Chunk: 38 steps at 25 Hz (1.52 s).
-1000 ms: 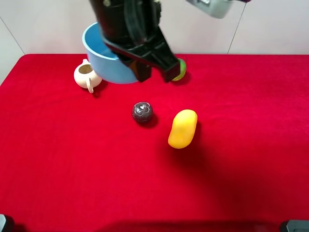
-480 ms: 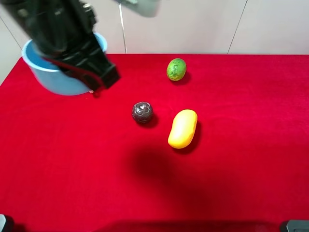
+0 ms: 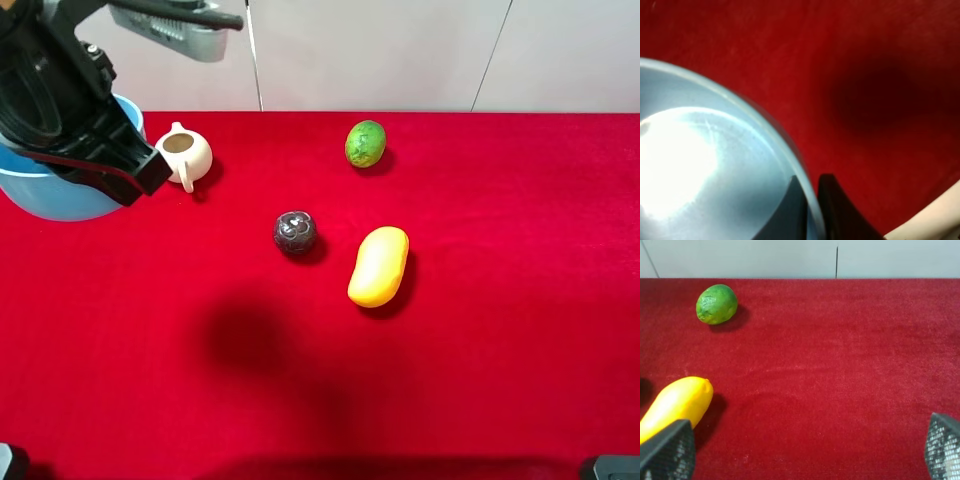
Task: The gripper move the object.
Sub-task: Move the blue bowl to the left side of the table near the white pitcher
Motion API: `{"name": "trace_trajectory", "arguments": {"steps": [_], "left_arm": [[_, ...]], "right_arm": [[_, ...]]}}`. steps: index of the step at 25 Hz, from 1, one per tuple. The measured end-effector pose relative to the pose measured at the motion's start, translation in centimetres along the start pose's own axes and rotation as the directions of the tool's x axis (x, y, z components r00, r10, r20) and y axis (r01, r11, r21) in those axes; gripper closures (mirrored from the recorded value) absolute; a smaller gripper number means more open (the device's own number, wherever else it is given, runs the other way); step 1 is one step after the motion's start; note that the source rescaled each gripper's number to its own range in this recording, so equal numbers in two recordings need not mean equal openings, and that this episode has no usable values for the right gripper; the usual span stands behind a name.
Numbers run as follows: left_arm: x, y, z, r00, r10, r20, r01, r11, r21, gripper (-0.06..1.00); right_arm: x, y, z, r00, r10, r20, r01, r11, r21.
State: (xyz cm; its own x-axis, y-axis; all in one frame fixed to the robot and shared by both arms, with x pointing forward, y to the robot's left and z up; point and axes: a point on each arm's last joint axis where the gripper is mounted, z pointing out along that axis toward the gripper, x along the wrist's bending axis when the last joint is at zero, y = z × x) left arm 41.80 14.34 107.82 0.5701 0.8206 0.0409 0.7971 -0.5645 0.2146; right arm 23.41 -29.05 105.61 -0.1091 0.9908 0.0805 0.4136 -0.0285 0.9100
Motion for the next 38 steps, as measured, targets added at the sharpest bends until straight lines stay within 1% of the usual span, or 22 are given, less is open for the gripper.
{"name": "trace_trajectory", "arguments": {"steps": [11, 18, 24, 30, 33, 38], "left_arm": [[3.9, -0.8, 3.2, 0.987, -0.155, -0.032, 0.155, 0.988, -0.010, 0.94], [5.6, -2.0, 5.8, 0.974, -0.222, -0.046, 0.220, 0.974, -0.048, 0.94], [6.8, -2.8, 7.4, 0.966, -0.248, -0.069, 0.242, 0.967, -0.076, 0.94], [7.5, -1.9, 10.2, 0.964, -0.253, -0.078, 0.251, 0.967, -0.035, 0.94], [7.6, -1.3, 11.9, 0.967, -0.241, -0.080, 0.240, 0.971, -0.022, 0.94], [7.8, -0.5, 14.2, 0.975, -0.202, -0.094, 0.201, 0.979, -0.028, 0.94]], "right_arm": [[0.0, 0.0, 0.0, 1.000, 0.000, 0.000, 0.000, 1.000, 0.000], [0.0, 0.0, 0.0, 1.000, 0.000, 0.000, 0.000, 1.000, 0.000], [0.0, 0.0, 0.0, 1.000, 0.000, 0.000, 0.000, 1.000, 0.000], [0.0, 0.0, 0.0, 1.000, 0.000, 0.001, 0.000, 1.000, 0.000], [0.0, 0.0, 0.0, 1.000, 0.000, 0.001, 0.000, 1.000, 0.000], [0.0, 0.0, 0.0, 1.000, 0.000, 0.001, 0.000, 1.000, 0.000]]}}
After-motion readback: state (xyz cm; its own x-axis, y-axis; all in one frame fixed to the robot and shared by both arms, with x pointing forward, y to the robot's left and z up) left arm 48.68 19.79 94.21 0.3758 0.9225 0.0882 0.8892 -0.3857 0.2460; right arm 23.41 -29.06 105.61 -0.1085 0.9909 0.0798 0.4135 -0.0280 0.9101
